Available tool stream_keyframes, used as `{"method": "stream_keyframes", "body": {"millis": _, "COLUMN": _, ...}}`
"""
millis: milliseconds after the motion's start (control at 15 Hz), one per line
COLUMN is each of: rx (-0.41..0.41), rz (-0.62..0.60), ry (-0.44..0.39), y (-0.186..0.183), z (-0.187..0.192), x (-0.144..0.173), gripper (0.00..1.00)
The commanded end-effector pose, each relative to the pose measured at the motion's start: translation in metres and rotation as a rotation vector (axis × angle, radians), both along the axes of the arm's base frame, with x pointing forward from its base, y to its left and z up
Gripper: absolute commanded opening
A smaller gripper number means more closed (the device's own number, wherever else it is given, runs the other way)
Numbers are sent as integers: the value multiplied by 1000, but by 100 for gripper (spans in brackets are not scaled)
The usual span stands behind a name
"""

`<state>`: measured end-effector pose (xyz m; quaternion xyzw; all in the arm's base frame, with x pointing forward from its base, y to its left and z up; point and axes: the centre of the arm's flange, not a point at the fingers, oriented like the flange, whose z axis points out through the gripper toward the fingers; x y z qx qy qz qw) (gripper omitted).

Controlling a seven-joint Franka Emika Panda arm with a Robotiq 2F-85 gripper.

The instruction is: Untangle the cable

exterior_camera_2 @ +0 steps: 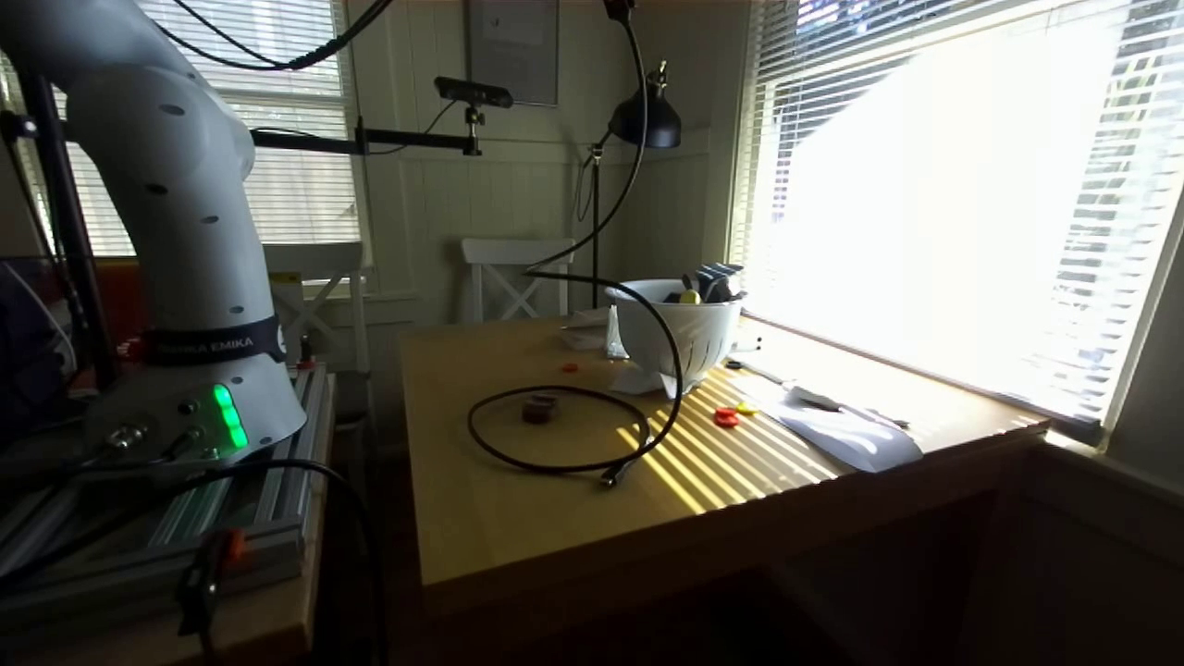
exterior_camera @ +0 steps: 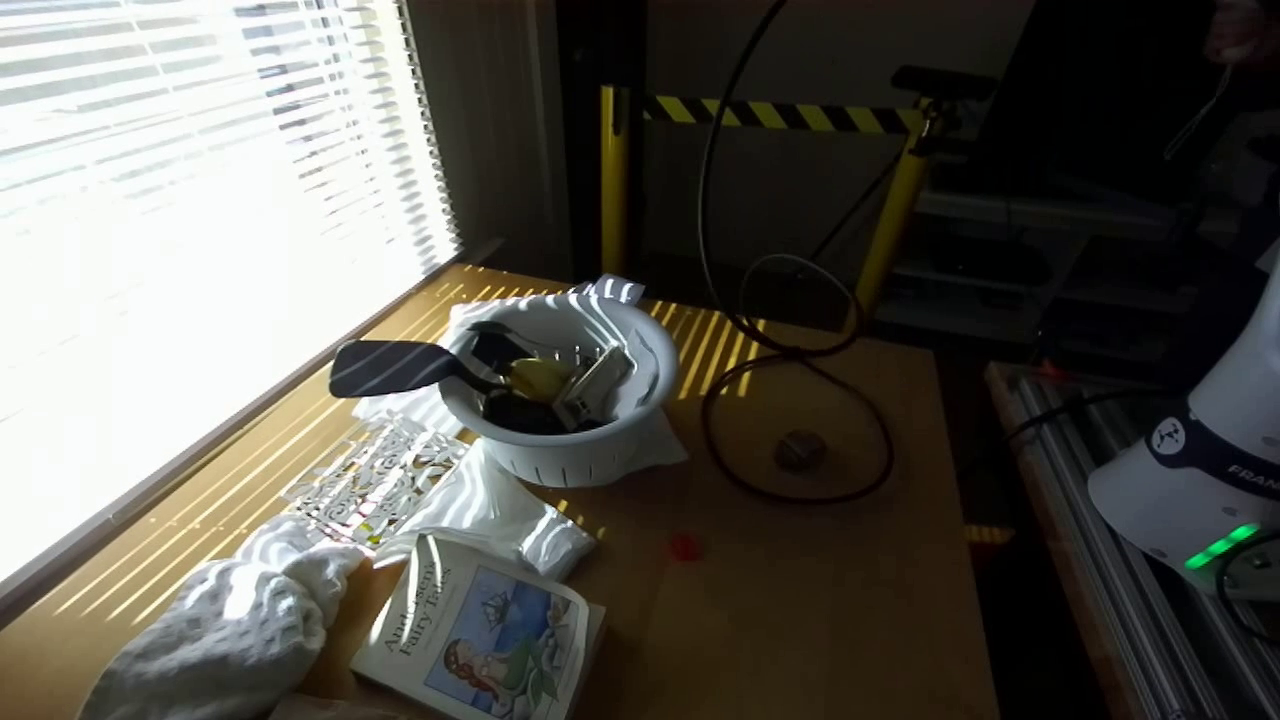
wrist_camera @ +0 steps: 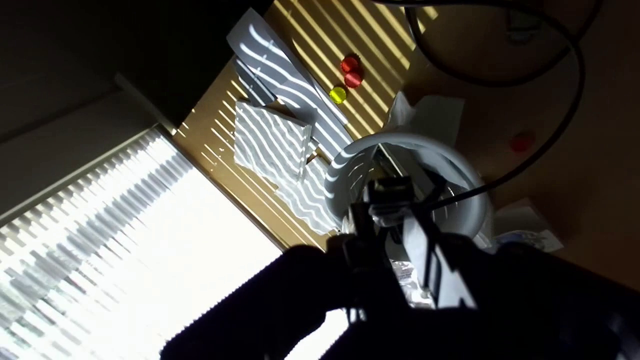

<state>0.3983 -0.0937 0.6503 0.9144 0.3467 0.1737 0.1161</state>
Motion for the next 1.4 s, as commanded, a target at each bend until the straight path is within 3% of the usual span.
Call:
{"method": "stream_keyframes", "body": {"millis": 0, "rx": 88, "rz": -153, "ry": -96, "y": 1, "z": 18, "x": 68, "gripper": 6}}
{"method": "stream_keyframes", "body": {"millis": 133, "rx": 148, "rz": -248, "ry": -112, "y": 6, "z": 17, "x": 97, "gripper": 6}}
{"method": "stream_keyframes", "body": {"millis": 200, "rx": 160, "rz": -265, "ry": -82, "y": 11, "z": 12, "x": 108, "gripper": 6}}
{"method": "stream_keyframes", "body": {"millis": 267, "rx": 112, "rz": -209, "ry": -89, "y": 6, "z": 3, "x": 71, "gripper": 22}}
{"method": "stream_keyframes", "body": {"millis": 467, "rx": 127, "rz": -245, "ry": -70, "y": 11, "z": -6, "x": 99, "gripper": 22}}
{"method": "stream_keyframes", "body": {"millis": 533, "rx": 172, "rz": -360, "ry": -82, "y": 5, "z": -10, "x": 100, "gripper": 6}}
{"method": "stream_keyframes", "body": {"millis": 667, "rx": 206, "rz": -473, "ry": -68, "y": -7, "z": -15, "x": 106, "gripper": 6}}
{"method": "stream_keyframes", "body": {"millis": 867, "rx": 356, "rz": -530, "ry": 7, "y": -8, "z": -33, "x": 122, "gripper": 6}}
{"method": "stream_keyframes", "body": {"millis": 1333, "rx": 712, "rz": -416, "ry": 169, "y": -9, "z": -108, "x": 172, "gripper": 6}}
